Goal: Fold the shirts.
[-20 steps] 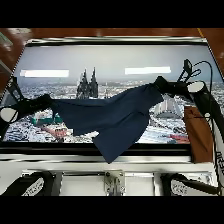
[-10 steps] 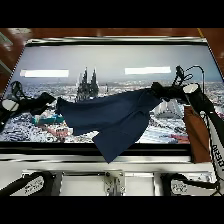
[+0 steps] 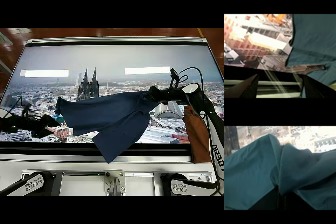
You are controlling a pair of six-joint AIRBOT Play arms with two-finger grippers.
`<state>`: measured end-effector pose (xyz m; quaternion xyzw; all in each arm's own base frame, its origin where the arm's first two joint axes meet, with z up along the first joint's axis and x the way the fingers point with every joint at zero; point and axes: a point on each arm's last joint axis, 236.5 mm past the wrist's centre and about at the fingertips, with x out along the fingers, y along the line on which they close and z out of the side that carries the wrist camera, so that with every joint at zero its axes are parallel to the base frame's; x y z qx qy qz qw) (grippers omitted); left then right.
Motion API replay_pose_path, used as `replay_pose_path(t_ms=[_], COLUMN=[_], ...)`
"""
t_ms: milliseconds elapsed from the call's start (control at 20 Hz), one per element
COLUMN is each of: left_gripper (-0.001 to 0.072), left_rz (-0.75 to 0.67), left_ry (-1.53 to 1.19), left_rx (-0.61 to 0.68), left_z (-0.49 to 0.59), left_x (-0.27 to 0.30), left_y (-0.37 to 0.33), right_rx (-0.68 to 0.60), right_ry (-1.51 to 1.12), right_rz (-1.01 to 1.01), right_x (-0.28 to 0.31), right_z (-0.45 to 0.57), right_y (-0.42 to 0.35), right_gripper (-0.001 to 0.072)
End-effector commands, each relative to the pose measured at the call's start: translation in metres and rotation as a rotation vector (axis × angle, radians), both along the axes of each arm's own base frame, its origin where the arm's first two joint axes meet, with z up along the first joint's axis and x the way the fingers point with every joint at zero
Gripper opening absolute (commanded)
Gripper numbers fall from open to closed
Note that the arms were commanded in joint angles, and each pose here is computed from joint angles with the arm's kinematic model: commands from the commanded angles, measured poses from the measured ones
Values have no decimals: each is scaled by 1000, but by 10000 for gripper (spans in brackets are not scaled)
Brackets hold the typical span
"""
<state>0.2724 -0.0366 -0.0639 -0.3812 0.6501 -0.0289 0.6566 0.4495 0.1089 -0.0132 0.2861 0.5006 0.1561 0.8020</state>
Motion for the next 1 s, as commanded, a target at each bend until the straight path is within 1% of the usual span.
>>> replay_pose_path(t_ms=[0, 200, 450, 600, 650, 700, 750, 800, 850, 950], left_gripper=[652, 651, 650, 631, 546, 502, 495, 450, 356, 245], left_rz=[58, 36, 26, 23, 29, 37, 37, 32, 23, 7], left_ry=[4, 3, 4, -29, -35, -39, -38, -38, -37, -35], left_rx=[-103, -135, -111, -113, -119, -120, -121, -121, -121, -121], left_z=[-23, -38, -56, -57, -57, -58, -58, -59, -59, -60], left_x=[-9, -4, 3, 10, 12, 14, 15, 14, 13, 11], left_y=[-33, -59, -74, -80, -82, -84, -85, -87, -90, -95], right_rx=[1, -1, 0, 1, 2, 2, 2, 2, 2, 2], right_ry=[8, 4, 6, 9, 10, 10, 10, 10, 10, 11], right_rz=[20, 25, 27, 31, 32, 32, 32, 32, 32, 32], right_x=[-4, -4, -4, -5, -6, -6, -6, -6, -6, -6], right_z=[-1, -1, -1, -1, -1, -1, -1, -1, -1, -1], right_y=[3, 3, 3, 4, 4, 4, 4, 4, 4, 4], right_gripper=[56, 56, 56, 56, 56, 56, 56, 56, 56, 56])
